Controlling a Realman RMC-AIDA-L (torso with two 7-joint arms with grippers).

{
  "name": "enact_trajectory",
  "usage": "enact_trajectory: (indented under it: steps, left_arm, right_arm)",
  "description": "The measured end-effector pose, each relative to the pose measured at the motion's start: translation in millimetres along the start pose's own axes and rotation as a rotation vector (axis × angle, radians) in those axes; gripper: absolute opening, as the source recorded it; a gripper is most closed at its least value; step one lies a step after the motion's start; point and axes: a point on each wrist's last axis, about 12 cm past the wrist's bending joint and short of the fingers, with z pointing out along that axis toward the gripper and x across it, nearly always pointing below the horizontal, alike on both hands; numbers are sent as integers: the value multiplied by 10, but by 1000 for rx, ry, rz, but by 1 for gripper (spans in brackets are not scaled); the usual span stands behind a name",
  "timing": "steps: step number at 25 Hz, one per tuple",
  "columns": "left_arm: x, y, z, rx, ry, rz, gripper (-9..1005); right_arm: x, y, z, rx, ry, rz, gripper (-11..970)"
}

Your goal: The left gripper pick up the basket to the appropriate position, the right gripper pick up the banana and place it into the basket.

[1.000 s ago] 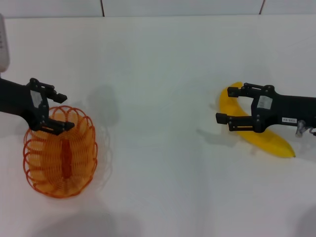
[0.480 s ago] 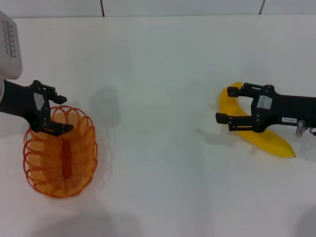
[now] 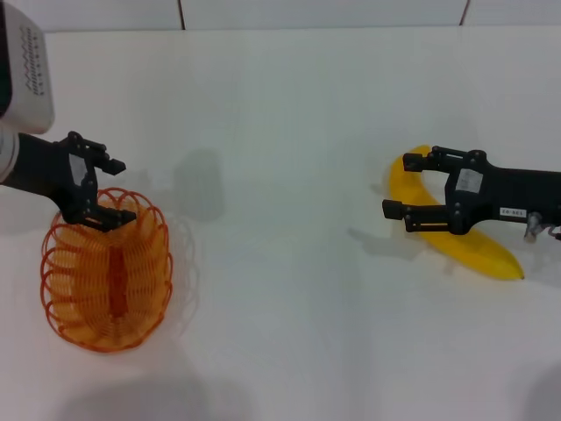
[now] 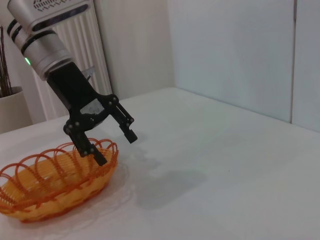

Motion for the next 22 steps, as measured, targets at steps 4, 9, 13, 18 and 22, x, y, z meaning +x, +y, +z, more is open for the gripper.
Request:
enact_trajectory:
  steps: [4, 9, 13, 18, 22]
  left_arm:
    - [-30, -6, 38, 4, 2, 15, 755]
    - [-65, -9, 52, 7, -9, 28, 755]
    - [-98, -25, 83, 22, -2, 51, 755]
    - [-120, -42, 152, 30, 20, 65, 750]
    - [-136, -9, 152, 10, 18, 44, 598]
  right_arm:
    - [-6, -2, 4, -1, 0, -1, 889]
    - [-5, -2, 4, -1, 0, -1, 888]
    - [-5, -2, 3, -1, 0, -1, 888]
    - [-5, -3, 4, 0, 0, -1, 889]
    - [-6, -1, 9, 0, -1, -1, 889]
